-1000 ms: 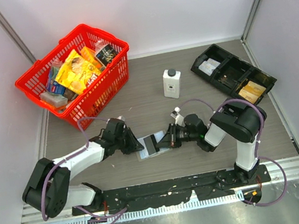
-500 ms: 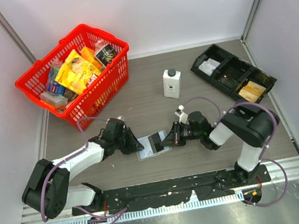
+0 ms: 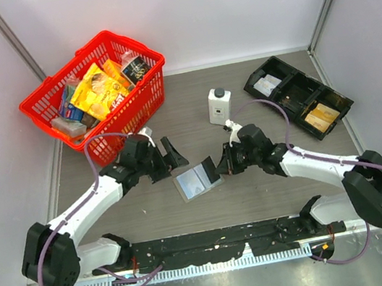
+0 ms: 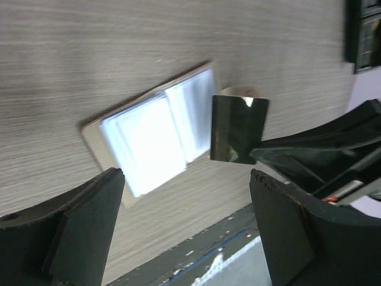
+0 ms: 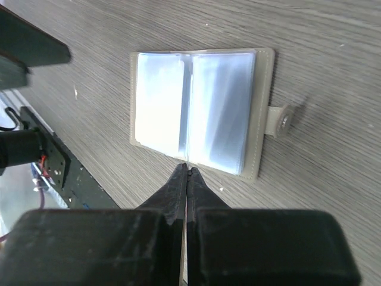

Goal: Take the credit cards out of the card holder
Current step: Remove the credit card from the card holder.

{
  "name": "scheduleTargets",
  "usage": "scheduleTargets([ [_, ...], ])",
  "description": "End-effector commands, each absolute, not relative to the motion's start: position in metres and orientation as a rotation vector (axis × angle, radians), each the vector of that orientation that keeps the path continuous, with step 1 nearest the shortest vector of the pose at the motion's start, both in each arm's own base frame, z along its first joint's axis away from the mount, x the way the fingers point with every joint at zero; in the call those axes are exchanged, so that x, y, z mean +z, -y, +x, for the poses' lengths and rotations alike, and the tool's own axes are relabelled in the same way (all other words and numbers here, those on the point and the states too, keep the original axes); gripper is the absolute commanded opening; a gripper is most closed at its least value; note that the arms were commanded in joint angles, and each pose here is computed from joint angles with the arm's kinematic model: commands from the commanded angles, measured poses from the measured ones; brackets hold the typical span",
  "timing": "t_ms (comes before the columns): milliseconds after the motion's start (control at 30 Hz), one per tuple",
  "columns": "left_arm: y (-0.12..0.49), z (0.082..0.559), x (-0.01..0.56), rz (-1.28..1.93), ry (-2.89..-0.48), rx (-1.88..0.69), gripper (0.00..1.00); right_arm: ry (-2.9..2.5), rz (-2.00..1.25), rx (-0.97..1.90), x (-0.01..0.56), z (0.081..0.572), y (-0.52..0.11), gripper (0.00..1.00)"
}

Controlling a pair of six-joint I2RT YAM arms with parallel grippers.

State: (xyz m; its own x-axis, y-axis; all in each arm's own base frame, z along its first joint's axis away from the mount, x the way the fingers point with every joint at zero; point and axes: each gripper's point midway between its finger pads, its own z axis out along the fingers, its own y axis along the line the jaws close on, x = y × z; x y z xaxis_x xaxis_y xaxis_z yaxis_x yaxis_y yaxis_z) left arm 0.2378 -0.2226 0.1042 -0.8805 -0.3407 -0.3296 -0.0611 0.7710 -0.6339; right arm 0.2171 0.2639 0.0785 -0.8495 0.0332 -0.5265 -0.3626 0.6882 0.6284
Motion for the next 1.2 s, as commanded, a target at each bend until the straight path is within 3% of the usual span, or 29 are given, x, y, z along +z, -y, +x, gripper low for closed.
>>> scheduleTargets([
  [0, 0.228, 0.248, 0.155, -0.310, -2.453, -0.948, 0.91, -2.390, -0.371, 0.832, 0.097, 0.222, -0.246, 0.01],
  [100, 0.224, 0.259, 0.174, -0.471, -2.417, -0.923, 0.80, -2.337, -0.467, 0.747, 0.118, 0.225, -0.247, 0.01],
  [300, 0.228, 0.257, 0.198, -0.458, -2.419, -0.959, 0.95, -2.168, -0.616, 0.456, 0.153, 0.232, -0.254, 0.01],
  [667, 0.246, 0.253, 0.213, -0.603, -2.449, -1.042, 0.93, -1.829, -0.822, 0.127, 0.208, 0.232, -0.274, 0.01],
  [1067, 0.288, 0.252, 0.216, -0.639, -2.473, -1.188, 0.76, -1.673, -0.966, 0.046, 0.222, 0.217, -0.300, 0.01],
  [1167, 0.292, 0.252, 0.216, -0.660, -2.462, -1.216, 0.68, -1.651, -0.992, 0.018, 0.220, 0.215, -0.303, 0.01],
])
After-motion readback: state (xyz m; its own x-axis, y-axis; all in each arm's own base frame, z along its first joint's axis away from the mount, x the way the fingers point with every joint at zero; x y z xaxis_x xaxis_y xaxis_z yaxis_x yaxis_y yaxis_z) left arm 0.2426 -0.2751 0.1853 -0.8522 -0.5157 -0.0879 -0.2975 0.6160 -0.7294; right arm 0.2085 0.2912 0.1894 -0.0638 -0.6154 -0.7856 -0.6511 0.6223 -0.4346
